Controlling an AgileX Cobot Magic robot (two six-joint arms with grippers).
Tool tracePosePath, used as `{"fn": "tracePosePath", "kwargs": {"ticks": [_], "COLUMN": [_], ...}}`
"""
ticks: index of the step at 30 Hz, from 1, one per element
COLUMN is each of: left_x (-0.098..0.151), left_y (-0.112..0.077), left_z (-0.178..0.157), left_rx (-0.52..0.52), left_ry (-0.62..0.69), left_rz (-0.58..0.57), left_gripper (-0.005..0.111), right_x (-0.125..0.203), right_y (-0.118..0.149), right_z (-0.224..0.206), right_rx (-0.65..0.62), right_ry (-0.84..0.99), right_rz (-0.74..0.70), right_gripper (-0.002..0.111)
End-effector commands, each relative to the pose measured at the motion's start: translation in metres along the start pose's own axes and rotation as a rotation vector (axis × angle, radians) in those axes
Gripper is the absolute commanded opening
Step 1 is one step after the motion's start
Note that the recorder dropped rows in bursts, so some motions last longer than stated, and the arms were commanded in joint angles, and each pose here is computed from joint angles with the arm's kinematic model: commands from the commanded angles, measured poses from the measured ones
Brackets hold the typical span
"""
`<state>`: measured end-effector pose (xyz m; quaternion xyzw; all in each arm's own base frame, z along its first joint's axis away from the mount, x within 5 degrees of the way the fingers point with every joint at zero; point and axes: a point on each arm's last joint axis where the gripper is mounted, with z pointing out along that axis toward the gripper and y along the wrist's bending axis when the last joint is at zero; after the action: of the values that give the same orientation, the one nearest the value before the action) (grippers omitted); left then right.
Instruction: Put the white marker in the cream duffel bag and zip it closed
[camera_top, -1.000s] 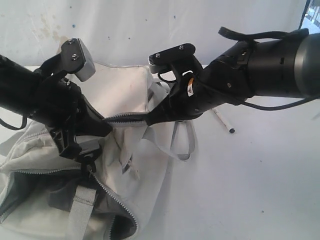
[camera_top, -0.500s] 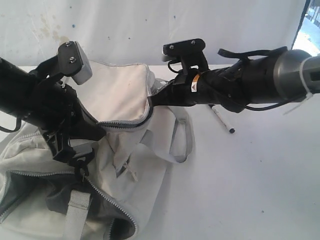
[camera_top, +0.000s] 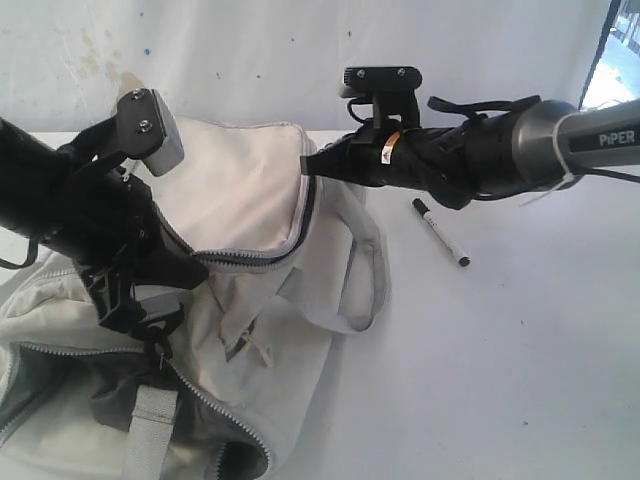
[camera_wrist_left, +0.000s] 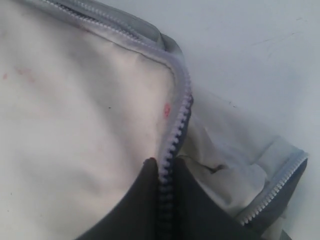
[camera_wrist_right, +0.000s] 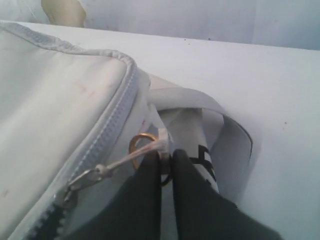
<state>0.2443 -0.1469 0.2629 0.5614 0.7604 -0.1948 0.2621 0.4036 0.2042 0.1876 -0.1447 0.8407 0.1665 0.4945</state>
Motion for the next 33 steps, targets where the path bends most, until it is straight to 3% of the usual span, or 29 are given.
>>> {"fn": "tracePosePath", "kwargs": {"ticks": [1, 18, 21, 26, 27, 33], "left_x": [0.001, 0.003, 0.003, 0.003, 0.002, 0.0], "left_y": [-0.003, 0.001, 0.001, 0.002, 0.002, 0.008], "left_z": [-0.004, -0.004, -0.004, -0.004, -0.004, -0.004], "left_rx": [0.011, -0.03, -0.03, -0.039, -0.044, -0.106], "left_ry": [0.03, 0.048, 0.048, 0.044, 0.042, 0.018], "left_rz": [0.018, 0.003, 0.003, 0.008, 0.01, 0.011], "left_gripper": [0.0, 0.0, 0.0, 0.0, 0.0, 0.0], "right_x": [-0.014, -0.018, -0.018, -0.025, -0.029, -0.047], "right_y": [-0.009, -0.011, -0.012, -0.012, -0.012, -0.002], "right_z": [0.008, 0.036, 0.033, 0.02, 0.015, -0.015], "right_rx": [0.014, 0.033, 0.046, 0.078, 0.084, 0.106], "right_ry": [-0.054, -0.019, 0.014, 0.082, 0.091, 0.172], "right_rz": [0.044, 0.11, 0.119, 0.134, 0.134, 0.07], "right_gripper": [0.0, 0.002, 0.016, 0.059, 0.063, 0.066]}}
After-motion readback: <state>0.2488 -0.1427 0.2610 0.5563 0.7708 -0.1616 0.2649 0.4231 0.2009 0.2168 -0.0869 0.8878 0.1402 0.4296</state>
